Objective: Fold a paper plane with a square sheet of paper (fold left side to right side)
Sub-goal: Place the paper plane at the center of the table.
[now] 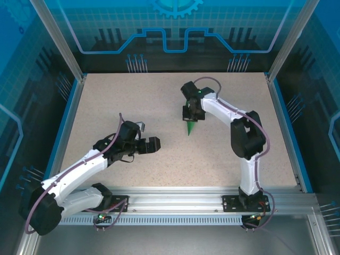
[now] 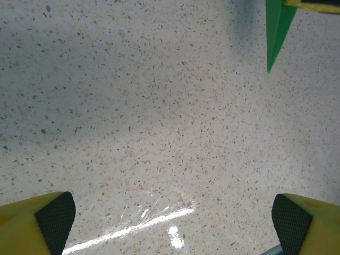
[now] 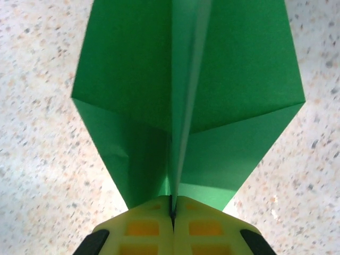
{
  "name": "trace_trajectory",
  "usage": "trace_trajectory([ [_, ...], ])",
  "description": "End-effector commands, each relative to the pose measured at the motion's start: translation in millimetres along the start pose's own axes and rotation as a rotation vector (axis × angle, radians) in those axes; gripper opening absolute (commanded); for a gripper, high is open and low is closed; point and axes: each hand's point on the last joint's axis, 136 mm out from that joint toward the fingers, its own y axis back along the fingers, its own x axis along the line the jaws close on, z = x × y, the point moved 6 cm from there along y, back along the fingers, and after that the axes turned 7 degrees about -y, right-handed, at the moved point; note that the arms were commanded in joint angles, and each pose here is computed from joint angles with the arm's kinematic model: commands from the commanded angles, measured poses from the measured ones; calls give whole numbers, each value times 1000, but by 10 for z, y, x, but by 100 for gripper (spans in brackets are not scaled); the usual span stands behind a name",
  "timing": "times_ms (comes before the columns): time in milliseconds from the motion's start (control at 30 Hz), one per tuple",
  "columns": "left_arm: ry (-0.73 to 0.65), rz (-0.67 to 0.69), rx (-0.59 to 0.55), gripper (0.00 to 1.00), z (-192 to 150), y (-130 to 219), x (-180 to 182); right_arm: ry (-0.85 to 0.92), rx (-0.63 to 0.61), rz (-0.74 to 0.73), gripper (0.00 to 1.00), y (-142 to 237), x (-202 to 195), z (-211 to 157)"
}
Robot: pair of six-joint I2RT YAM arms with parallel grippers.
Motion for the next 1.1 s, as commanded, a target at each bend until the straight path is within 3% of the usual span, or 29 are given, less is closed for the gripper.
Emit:
trace_trajectory([
  [0,-29,3,-2,99,16,63,1,48,86,-95,5,-93,-101,30],
  [400,-34,9,11,99,14,39,4,86,154,-150,6,-392,-60,113],
  [767,-31,7,16,99,27,36,-9,89,154,-132,11,-369,-39,90],
  [900,-35,7,14,99,46,49,-23,100,143,-130,23,-297,-35,74],
  [1067,-36,7,13,99,56,56,-29,106,141,-129,31,-256,-41,55],
])
